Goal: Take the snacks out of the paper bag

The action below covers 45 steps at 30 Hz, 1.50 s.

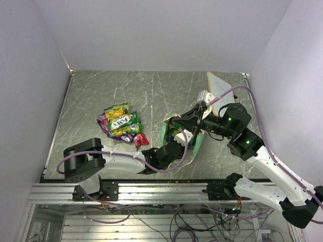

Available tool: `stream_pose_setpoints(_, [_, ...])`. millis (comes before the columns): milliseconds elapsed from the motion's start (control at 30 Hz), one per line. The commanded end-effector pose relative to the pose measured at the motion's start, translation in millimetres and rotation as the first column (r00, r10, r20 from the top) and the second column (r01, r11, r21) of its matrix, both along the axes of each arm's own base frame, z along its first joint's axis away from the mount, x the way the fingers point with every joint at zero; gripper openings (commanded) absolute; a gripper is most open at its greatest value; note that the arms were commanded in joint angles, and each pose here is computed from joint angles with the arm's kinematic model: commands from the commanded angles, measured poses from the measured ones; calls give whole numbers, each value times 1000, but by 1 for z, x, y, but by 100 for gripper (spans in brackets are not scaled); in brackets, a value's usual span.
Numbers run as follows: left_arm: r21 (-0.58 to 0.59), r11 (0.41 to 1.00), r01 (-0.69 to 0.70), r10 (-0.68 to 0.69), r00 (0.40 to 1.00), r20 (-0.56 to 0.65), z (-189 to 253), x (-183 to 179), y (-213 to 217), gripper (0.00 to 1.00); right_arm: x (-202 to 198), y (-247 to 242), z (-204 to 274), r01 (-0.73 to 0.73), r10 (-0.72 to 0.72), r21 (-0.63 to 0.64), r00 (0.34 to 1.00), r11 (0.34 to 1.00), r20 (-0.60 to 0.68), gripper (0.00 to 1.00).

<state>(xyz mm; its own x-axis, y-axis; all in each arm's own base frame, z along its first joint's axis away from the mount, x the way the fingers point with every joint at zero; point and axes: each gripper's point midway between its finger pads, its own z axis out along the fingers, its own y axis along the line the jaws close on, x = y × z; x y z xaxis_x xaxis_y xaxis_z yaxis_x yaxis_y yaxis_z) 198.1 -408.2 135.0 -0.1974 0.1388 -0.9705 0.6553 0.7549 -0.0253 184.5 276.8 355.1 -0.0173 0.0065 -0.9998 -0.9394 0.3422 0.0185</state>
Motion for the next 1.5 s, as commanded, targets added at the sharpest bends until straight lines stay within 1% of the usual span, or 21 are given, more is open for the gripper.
stream_pose_setpoints(0, [-39,996,-86,86,996,18,9,24,-9,25,-6,-4,24,-4,2,39,998,999,66,0])
stream_pose_setpoints(67, [-23,993,-112,113,994,13,4,34,-10,29,-6,-4,23,-9,7,35,998,999,64,0])
stream_pose_setpoints(167, [1,990,-144,144,989,21,-2,47,-14,45,-5,-3,19,-8,7,22,998,1000,62,0])
stream_pose_setpoints(200, [12,988,-157,156,987,26,-4,50,-15,50,-6,-4,30,-8,5,35,997,999,82,0])
stream_pose_setpoints(333, [54,977,-205,202,978,47,-17,64,-13,62,-5,-3,32,-12,9,31,996,999,90,0])
stream_pose_setpoints(400, [69,971,-229,226,973,55,-20,70,-10,74,-5,-3,32,-10,7,29,996,1000,90,0])
stream_pose_setpoints(467, [78,969,-235,231,971,54,-20,73,-8,77,-5,-4,32,-6,3,28,996,1000,92,0])
stream_pose_setpoints(500, [81,968,-238,234,971,51,-20,74,-7,84,-4,-5,31,-2,0,29,996,1000,94,0])
stream_pose_setpoints(533, [84,967,-241,238,970,47,-20,76,-6,94,-4,-5,31,1,-4,30,995,1000,96,0])
stream_pose_setpoints(567, [92,963,-252,249,968,45,-21,77,-4,99,-4,-6,31,2,-5,30,995,1000,96,0])
stream_pose_setpoints(600, [108,958,-267,264,964,39,-23,79,-1,100,-4,-5,30,4,-7,31,995,1000,97,0])
stream_pose_setpoints(667, [108,955,-277,277,961,23,-26,81,0,100,-3,-5,30,5,-8,29,995,1000,98,0])
stream_pose_setpoints(733, [134,951,-280,282,959,9,-35,85,-1,99,-2,-5,29,5,-8,28,995,1000,99,0])
stream_pose_setpoints(967, [208,925,-319,318,947,39,-53,104,-8,100,-3,-8,30,15,-17,17,994,1000,107,0])
stream_pose_setpoints(1133, [239,921,-306,318,948,-12,-71,120,-3,92,-1,-11,32,38,-40,23,993,999,109,0])
stream_pose_setpoints(1200, [260,921,-289,305,952,-20,-74,123,-2,81,0,-12,31,51,-53,20,993,998,107,0])
stream_pose_setpoints(1233, [264,922,-283,299,954,-22,-74,123,-2,71,1,-14,30,59,-60,17,992,998,108,0])
stream_pose_setpoints(1267, [264,925,-274,291,957,-24,-72,123,-2,58,2,-14,30,67,-68,14,992,998,110,0])
stream_pose_setpoints(1300, [259,928,-269,285,958,-23,-68,123,-2,49,4,-16,29,79,-79,12,991,997,109,0])
stream_pose_setpoints(1367, [245,934,-261,275,961,-25,-61,120,0,38,10,-19,28,116,-116,1,987,993,109,0])
stream_pose_setpoints(1467, [205,955,-214,231,971,-61,-48,111,-3,28,20,-26,28,182,-178,-20,977,983,119,0])
